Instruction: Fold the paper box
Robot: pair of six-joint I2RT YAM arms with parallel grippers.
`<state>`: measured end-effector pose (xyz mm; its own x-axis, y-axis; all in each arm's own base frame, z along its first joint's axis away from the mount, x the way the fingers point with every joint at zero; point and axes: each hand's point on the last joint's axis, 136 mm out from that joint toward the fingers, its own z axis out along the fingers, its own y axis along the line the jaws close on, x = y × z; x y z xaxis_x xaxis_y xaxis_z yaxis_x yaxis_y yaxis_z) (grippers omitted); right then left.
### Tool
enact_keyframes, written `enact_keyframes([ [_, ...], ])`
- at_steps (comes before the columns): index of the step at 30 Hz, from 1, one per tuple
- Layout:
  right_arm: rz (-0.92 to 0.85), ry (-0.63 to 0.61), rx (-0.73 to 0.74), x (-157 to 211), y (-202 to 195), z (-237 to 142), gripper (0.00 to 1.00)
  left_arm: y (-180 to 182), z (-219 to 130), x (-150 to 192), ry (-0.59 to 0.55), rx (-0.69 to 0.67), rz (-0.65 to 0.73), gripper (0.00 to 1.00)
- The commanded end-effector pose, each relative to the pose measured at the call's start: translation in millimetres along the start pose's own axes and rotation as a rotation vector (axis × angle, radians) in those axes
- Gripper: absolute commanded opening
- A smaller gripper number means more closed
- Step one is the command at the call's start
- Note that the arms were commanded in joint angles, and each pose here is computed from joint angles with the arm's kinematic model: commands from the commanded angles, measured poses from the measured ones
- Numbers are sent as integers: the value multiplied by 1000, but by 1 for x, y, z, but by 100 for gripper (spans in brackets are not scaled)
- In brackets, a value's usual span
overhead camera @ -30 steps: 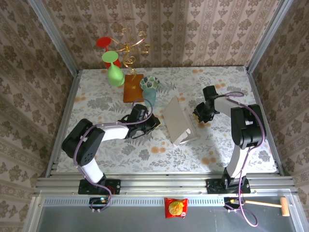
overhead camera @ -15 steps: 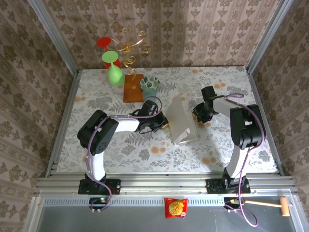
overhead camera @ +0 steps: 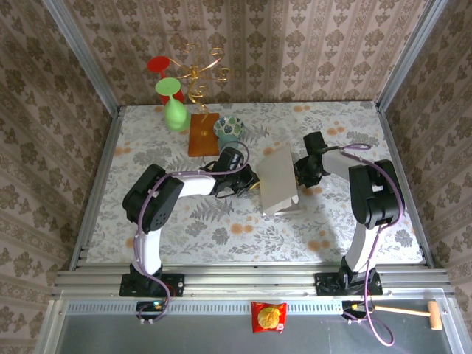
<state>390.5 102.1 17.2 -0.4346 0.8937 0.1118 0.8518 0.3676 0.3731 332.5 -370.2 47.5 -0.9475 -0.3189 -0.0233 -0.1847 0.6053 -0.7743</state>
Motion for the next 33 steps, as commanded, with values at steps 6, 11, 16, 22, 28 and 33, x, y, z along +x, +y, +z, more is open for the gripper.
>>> enact_keyframes([
  [6, 63, 149, -28, 46, -5, 12, 17, -14, -9, -25, -15, 30, 44, 0],
  [11, 151, 205, -50, 63, -10, 11, 17, -17, -6, -38, -7, 15, 69, 0],
  [16, 192, 258, -41, 86, -20, 4, 18, -22, -8, -58, -15, -25, 132, 0],
  [22, 176, 183, 19, 78, -53, -16, 26, -28, -22, -77, -46, -94, 200, 3],
  [28, 7, 53, -4, 39, -46, -60, 30, -49, -65, -83, -137, -175, 293, 15],
  [33, -101, -20, -66, -3, -23, -78, 26, -51, -105, -76, -189, -235, 279, 18],
])
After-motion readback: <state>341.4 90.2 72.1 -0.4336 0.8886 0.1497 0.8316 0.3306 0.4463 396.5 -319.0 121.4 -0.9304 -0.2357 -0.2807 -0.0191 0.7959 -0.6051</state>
